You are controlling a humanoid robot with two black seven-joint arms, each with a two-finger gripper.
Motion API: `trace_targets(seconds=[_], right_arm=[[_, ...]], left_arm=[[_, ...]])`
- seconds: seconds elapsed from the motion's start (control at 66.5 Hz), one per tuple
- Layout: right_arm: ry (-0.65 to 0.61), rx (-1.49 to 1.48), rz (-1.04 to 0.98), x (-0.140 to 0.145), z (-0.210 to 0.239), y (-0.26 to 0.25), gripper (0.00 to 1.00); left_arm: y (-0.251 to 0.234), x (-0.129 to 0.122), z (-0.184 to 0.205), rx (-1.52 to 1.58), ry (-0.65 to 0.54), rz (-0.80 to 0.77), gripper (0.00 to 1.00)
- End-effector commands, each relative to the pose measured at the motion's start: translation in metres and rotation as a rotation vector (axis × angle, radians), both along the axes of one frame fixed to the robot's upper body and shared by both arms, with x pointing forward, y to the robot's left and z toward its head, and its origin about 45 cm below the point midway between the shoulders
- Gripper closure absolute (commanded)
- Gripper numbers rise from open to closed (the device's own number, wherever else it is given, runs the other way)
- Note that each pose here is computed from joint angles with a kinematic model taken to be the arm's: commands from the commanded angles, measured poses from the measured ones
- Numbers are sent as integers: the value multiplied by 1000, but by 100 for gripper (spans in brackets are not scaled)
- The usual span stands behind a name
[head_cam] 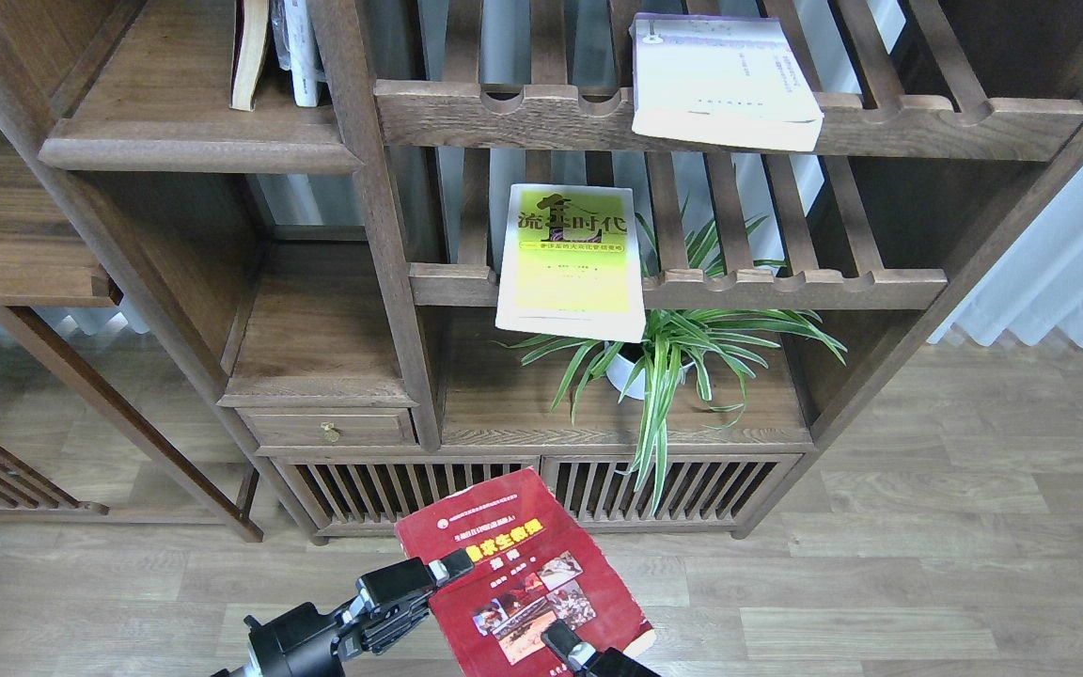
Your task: Organize books on shelf
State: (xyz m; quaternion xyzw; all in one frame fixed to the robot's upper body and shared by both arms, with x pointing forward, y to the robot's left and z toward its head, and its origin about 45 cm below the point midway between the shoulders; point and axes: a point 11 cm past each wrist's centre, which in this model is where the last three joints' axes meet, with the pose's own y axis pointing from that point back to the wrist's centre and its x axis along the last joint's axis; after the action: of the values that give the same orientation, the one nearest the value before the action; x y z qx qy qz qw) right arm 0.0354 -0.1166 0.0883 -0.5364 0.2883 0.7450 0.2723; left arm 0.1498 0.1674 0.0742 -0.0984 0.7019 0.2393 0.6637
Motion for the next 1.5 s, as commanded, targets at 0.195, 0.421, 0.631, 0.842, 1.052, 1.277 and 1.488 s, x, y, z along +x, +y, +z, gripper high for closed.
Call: trace_targets(seconds=[0.195, 0.421, 0.631, 0.842, 1.052, 1.277, 1.488], right_arm=[[7, -46, 212, -22, -23, 13, 6], [-6, -134, 128, 15, -45, -18, 2], [-27, -137, 98, 39, -46, -27, 2], [-46, -146, 22, 64, -48, -37, 2], [-61, -146, 3, 76, -48, -38, 2], [-52, -141, -6, 77, -50, -37, 2], [-51, -136, 0, 78, -52, -32, 2]], left_arm=[[19, 9, 0, 32, -19, 58, 96], [55, -3, -10, 161, -49, 97, 95], [97, -22, -20, 321, -71, 150, 95], [126, -50, -31, 474, -71, 187, 95], [161, -55, -32, 638, -108, 257, 95], [213, -51, -17, 741, -125, 447, 95], [242, -53, -6, 773, -124, 572, 95]])
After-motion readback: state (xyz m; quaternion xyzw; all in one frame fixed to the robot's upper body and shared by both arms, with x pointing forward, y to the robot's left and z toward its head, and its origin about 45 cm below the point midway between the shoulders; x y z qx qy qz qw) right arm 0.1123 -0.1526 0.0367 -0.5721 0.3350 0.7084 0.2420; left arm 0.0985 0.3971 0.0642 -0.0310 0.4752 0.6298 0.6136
